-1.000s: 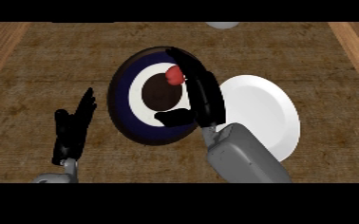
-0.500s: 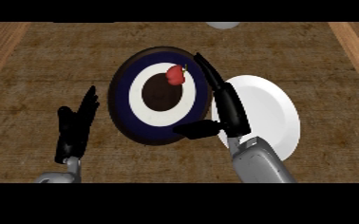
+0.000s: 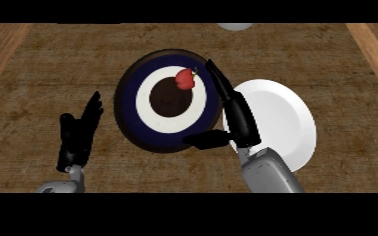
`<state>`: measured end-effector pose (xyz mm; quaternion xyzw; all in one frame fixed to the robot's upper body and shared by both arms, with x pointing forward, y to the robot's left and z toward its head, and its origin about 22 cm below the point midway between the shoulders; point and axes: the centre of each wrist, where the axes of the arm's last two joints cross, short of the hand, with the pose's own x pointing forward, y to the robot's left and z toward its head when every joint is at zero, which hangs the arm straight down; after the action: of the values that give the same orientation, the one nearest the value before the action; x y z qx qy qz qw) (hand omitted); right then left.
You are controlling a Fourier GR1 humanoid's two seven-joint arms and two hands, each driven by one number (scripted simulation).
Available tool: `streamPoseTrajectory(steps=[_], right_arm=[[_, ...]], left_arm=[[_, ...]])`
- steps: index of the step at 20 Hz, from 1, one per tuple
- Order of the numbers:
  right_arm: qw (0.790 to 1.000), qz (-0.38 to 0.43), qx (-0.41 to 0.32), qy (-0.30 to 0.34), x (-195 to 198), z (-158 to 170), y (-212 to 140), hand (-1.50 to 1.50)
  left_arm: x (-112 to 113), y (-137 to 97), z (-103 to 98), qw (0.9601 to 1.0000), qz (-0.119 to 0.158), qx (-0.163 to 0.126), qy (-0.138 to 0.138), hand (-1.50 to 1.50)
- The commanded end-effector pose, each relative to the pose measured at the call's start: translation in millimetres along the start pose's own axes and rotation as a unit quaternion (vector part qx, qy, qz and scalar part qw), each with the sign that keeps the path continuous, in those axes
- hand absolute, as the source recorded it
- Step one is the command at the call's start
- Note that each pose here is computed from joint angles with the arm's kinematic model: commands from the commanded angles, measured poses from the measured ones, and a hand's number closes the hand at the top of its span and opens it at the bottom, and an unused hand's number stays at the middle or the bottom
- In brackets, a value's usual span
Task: Pick the bell pepper from the plate and place it in the plate
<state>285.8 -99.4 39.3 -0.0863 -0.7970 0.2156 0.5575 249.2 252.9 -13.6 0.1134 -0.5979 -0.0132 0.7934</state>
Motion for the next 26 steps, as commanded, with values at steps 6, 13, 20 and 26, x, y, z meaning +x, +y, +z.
streamPoseTrajectory(steps=[6, 13, 20, 26], right_arm=[[0.998, 0.05, -0.033, 0.024, -14, 0, 10, -1.5], [0.996, 0.068, -0.038, 0.048, -28, -19, 13, -1.5], [0.995, 0.068, -0.051, 0.056, -45, 5, -34, -1.5], [0.991, 0.09, -0.069, 0.067, -56, 8, -57, -1.5]], left_arm=[[4, 1, 0, 1.0, -0.004, 0.0, 0.001, 0.0], [-8, -7, 4, 1.0, 0.002, 0.003, 0.001, 0.0], [7, 16, -2, 1.0, 0.001, 0.004, -0.003, 0.0], [5, -2, -4, 0.9999, 0.009, -0.002, -0.007, 0.0]])
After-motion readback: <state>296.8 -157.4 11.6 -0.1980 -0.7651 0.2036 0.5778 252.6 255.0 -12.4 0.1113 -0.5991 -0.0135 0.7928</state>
